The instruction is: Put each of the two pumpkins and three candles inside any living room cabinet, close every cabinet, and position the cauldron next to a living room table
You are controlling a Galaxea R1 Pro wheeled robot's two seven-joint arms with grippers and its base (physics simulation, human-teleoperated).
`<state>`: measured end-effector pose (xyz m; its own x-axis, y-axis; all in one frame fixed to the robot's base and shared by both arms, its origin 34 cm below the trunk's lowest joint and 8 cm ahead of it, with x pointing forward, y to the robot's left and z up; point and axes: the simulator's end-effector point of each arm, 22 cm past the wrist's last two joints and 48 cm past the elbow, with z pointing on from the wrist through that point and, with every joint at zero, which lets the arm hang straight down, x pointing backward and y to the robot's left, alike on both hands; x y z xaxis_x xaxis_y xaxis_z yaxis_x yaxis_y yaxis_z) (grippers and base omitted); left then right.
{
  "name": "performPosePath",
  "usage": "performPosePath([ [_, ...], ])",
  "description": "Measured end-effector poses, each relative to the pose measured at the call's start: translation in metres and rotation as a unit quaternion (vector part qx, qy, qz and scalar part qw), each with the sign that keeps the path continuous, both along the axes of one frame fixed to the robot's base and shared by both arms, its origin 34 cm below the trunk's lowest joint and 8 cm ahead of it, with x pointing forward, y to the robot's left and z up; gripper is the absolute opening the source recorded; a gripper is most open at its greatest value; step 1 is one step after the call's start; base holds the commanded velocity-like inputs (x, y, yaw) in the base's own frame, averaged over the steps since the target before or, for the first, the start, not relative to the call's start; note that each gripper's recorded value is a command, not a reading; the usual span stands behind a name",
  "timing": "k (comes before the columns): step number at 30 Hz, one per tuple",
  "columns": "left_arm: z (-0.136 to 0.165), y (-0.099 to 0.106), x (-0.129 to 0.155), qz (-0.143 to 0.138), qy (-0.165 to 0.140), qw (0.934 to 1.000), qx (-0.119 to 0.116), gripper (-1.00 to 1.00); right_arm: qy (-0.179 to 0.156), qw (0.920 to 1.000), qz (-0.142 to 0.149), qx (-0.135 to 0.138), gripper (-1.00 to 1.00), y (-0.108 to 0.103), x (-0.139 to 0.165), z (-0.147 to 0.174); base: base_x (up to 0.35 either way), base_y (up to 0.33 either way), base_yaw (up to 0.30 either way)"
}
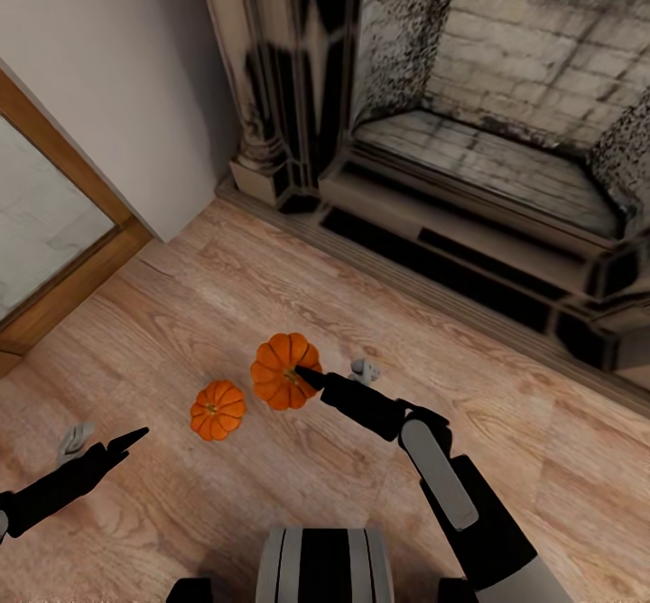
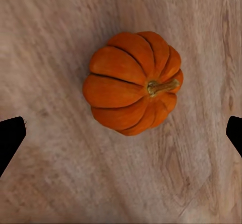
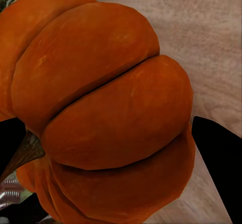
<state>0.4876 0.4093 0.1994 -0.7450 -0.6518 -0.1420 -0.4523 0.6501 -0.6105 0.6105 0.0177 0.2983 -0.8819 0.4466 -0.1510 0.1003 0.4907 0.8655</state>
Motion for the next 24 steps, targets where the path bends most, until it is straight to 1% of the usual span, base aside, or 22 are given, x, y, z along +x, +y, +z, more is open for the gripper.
performPosePath([
  [3,-0.004,-0.002,-0.002,-0.001,0.002,1.0000,-0.004,1.00,-0.010,0.9999,0.002,0.007,-1.00,0.002,0.003,0.008,0.000,0.000,0.000],
  [5,-0.004,-0.005,-0.002,-0.002,-0.002,0.9999,-0.013,1.00,-0.014,0.9998,0.004,0.010,-1.00,0.003,0.003,0.010,0.000,0.000,0.000],
  [6,0.000,-0.011,0.000,-0.006,-0.013,0.9995,-0.028,1.00,-0.016,0.9997,0.007,0.017,-1.00,0.006,-0.001,0.017,0.000,0.000,0.000],
  [7,0.001,-0.013,0.000,-0.008,-0.017,0.9992,-0.035,1.00,-0.015,0.9996,0.007,0.023,-1.00,0.007,-0.004,0.020,0.000,0.000,0.000],
  [8,0.000,-0.014,0.000,-0.009,-0.017,0.9991,-0.037,1.00,-0.014,0.9997,0.009,0.020,-1.00,0.007,-0.007,0.018,0.000,0.000,0.000],
  [10,-0.001,-0.016,-0.002,-0.010,-0.017,0.9989,-0.043,1.00,-0.008,0.9996,0.010,0.024,-1.00,0.008,-0.013,0.016,0.000,0.000,0.000],
  [20,-0.016,-0.019,-0.012,-0.009,-0.002,0.9987,-0.050,1.00,0.014,0.9995,0.010,0.026,-1.00,0.009,-0.025,-0.004,0.000,0.000,0.000],
  [22,-0.015,-0.019,-0.012,-0.009,-0.003,0.9986,-0.052,1.00,0.015,0.9994,0.010,0.029,-1.00,0.010,-0.025,-0.003,0.000,0.000,0.000],
  [24,-0.011,-0.022,-0.009,-0.010,-0.011,0.9980,-0.061,1.00,0.014,0.9994,0.011,0.028,-1.00,0.010,-0.026,-0.003,0.000,0.000,0.000],
])
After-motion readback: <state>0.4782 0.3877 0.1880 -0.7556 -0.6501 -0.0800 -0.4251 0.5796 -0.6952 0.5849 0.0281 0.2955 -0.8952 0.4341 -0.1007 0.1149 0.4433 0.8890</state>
